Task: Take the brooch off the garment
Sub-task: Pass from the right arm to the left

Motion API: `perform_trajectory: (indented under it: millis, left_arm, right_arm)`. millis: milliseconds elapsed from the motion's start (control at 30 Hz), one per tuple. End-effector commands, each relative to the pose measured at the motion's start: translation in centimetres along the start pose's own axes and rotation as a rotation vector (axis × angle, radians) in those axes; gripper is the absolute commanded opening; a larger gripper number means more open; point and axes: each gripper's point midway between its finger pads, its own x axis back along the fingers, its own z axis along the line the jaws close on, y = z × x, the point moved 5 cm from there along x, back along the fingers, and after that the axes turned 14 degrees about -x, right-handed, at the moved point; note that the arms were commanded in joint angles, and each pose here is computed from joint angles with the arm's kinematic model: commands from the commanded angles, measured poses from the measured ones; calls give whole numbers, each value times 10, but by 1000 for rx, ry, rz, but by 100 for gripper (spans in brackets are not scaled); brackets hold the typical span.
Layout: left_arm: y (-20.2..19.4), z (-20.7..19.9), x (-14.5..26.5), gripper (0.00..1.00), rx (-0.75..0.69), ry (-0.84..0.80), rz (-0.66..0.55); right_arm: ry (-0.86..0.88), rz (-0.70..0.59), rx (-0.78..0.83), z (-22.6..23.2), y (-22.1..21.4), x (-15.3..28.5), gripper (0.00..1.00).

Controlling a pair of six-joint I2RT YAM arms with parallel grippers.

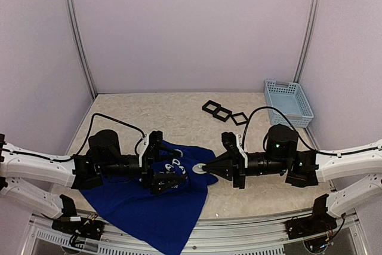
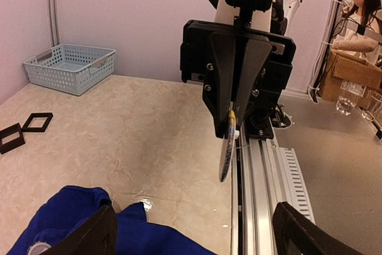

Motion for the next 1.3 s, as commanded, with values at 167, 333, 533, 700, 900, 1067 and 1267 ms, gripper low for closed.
perform_trajectory:
  millis: [167, 333, 533, 700, 900, 1067, 1267]
  left_arm:
    - [3, -7, -15, 68, -22, -48, 18]
    - [0, -2, -17, 52, -8, -8, 40]
    - [-6, -1, -24, 36, 5, -10, 70]
    - [-9, -1, -26, 27, 11, -14, 75]
    - [-9, -2, -26, 15, 12, -26, 75]
    - [-11, -3, -29, 8, 14, -29, 81]
    - [-11, -6, -30, 0, 11, -49, 80]
  right_arm:
    - [34, 4, -31, -1, 3, -8, 0]
    - [47, 15, -41, -1, 0, -13, 0]
    - [65, 28, -56, -1, -3, -17, 0]
    - [69, 39, -60, -2, -5, -19, 0]
    - [64, 40, -61, -2, -6, -20, 0]
    - [61, 43, -61, -3, -6, -20, 0]
    - [61, 43, -61, -3, -5, -20, 0]
